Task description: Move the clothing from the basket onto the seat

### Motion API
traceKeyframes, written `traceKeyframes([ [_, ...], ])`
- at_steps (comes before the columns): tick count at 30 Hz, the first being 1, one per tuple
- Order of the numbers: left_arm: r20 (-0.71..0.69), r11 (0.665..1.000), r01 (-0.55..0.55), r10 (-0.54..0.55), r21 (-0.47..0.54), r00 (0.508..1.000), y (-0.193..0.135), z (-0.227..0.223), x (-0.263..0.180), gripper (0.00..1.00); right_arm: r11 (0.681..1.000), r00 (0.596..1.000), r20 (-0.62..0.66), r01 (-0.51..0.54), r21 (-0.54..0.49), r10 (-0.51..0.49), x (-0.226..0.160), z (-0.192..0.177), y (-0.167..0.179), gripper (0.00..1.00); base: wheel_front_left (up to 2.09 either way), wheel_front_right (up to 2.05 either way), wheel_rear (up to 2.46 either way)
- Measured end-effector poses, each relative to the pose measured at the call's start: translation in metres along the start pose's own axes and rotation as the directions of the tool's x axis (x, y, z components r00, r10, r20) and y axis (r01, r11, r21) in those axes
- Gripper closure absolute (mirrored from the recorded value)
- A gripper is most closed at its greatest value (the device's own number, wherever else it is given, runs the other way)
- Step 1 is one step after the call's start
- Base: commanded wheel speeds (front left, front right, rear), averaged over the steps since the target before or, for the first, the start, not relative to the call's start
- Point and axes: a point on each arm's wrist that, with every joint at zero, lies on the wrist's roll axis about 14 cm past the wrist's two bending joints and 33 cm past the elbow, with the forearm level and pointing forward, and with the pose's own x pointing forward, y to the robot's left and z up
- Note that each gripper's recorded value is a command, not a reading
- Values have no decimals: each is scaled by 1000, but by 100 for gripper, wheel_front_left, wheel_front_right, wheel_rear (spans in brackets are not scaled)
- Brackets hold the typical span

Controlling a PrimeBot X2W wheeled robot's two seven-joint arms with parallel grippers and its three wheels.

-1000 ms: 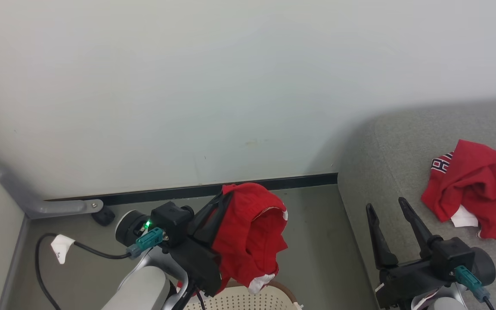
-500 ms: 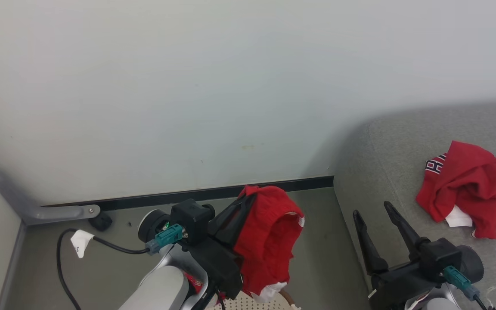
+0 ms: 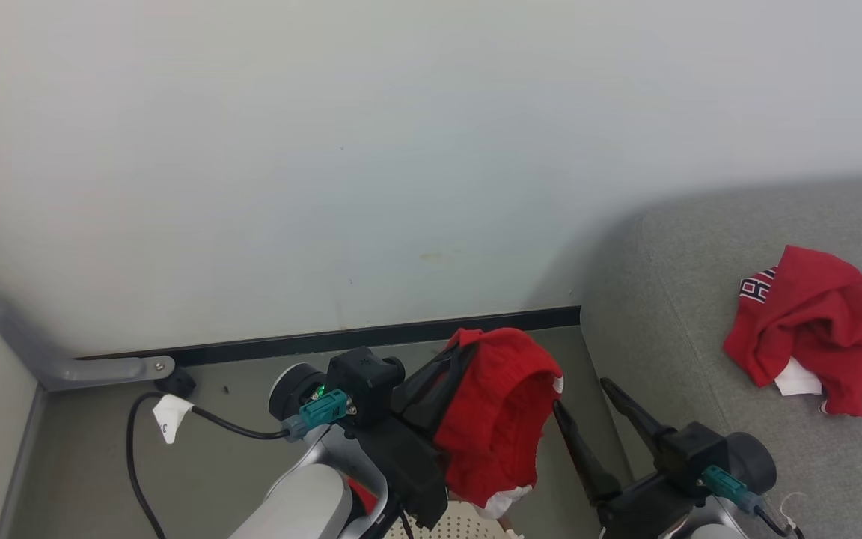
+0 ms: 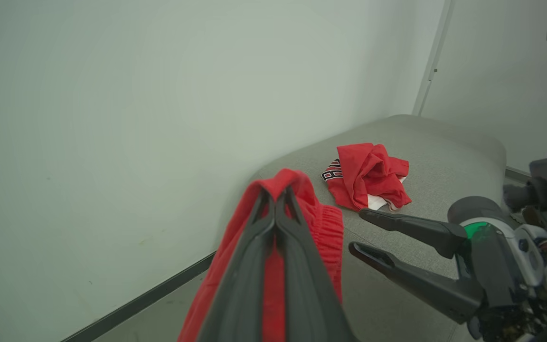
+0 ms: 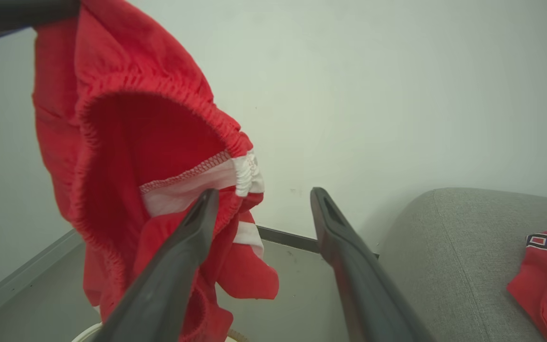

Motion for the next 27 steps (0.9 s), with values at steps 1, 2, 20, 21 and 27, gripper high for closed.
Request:
traceKeyframes([
  [1,1,1000,1,-1,0,1000,-1,0,0,100,1000,1000,-9,-9,0,9,1,-2,3,0,0,0,0],
  [2,3,1000,3,-3,0,1000,-1,1,0,100,1000,1000,-14,-17,-3,17,3,-3,5,0,0,0,0],
  [20,2,1000,18,-18,-9,1000,-7,6,1,100,986,985,-108,-143,-83,134,51,-5,27,62,0,0,0],
  [21,2,1000,17,-17,-9,1000,-7,6,1,100,984,983,-116,-155,-83,145,51,-8,30,72,0,0,0],
  [27,7,1000,18,-18,-16,1000,-7,8,1,100,980,974,-145,-183,-71,172,49,-15,39,100,0,0,0],
])
